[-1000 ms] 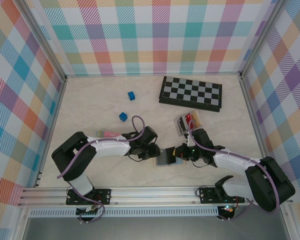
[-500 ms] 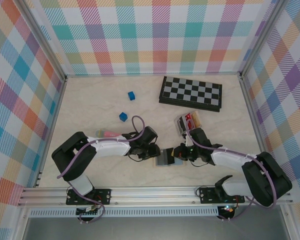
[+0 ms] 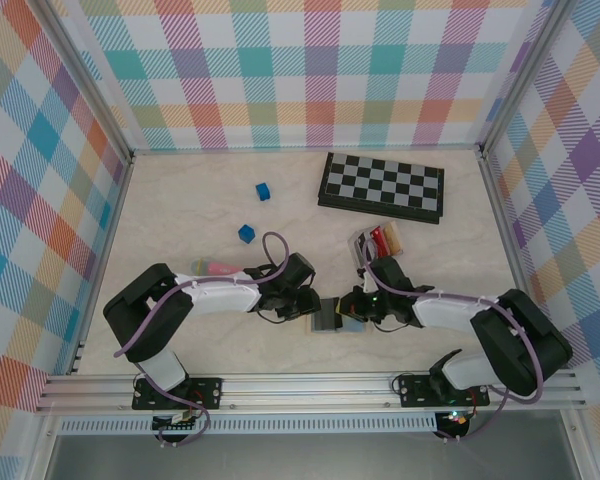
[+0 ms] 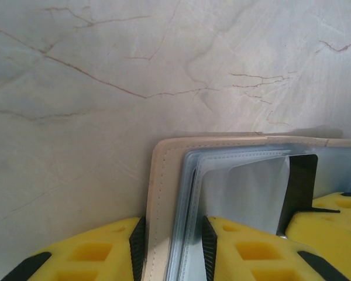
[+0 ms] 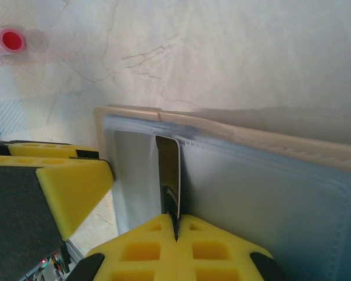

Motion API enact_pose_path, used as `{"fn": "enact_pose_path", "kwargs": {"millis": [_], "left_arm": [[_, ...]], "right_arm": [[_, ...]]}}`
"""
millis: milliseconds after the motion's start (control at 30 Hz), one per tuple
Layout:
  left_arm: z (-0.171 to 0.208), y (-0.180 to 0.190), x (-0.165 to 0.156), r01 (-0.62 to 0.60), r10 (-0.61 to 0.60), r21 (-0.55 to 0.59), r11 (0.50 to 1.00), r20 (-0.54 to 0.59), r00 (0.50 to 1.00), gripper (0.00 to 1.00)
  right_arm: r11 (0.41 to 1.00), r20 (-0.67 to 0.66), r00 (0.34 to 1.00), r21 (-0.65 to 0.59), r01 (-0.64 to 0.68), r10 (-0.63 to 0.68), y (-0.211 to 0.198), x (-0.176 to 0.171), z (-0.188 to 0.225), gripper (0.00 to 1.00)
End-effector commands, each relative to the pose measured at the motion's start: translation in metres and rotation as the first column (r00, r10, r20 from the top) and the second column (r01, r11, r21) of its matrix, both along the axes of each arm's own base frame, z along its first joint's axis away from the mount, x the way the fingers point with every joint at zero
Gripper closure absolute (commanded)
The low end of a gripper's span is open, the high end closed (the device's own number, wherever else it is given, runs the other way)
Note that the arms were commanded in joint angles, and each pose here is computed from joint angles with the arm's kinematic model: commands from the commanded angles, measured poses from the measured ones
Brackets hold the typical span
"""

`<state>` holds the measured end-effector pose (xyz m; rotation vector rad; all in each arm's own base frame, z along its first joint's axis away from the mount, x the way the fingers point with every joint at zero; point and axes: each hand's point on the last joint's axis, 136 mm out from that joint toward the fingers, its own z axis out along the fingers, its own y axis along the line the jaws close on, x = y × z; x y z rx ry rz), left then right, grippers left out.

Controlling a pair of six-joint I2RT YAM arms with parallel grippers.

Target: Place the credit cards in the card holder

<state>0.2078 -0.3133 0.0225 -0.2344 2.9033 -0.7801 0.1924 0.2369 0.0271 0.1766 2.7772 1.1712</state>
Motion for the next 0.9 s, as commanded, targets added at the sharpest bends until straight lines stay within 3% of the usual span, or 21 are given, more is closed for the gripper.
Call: {"fn": "enact_pose_path", "kwargs": {"millis": [0,233,433,567,733,867], "left_arm": [[0.007,-0.027,-0.01,0.021,-0.023,-0.123,0.992,-0.014,1.0,0.67],[0.011,-0.027,-0.01,0.01,-0.012,-0.13,0.991,-0.008,1.0,0.66],[0.007,-0.019,-0.01,-0.002,0.001,-0.096,0.995,-0.004,1.0,0.66],[0.004,-0.017,-0.01,-0.002,0.002,-0.085,0.996,-0.004,1.0,0.67],[0.002,-0.02,-0.01,0.004,-0.005,-0.094,0.996,-0.01,1.0,0.68],[0.001,-0.024,-0.011,0.013,-0.015,-0.106,0.994,-0.017,1.0,0.68]], "right_arm": [[0.999,-0.003,0.999,0.006,0.032,-0.032,0.01,0.008,0.004,0.94],[0.999,-0.027,0.999,0.029,-0.025,0.026,0.025,0.008,0.008,0.88],[0.989,-0.03,0.999,-0.144,-0.034,0.03,0.0,0.002,0.003,0.77],[0.986,-0.049,0.997,-0.154,-0.061,0.054,-0.003,-0.005,0.002,0.77],[0.991,-0.059,0.993,-0.08,-0.104,0.1,0.012,-0.007,0.005,0.89],[0.987,-0.059,0.985,-0.007,-0.163,0.162,0.032,-0.006,0.012,0.86]]}}
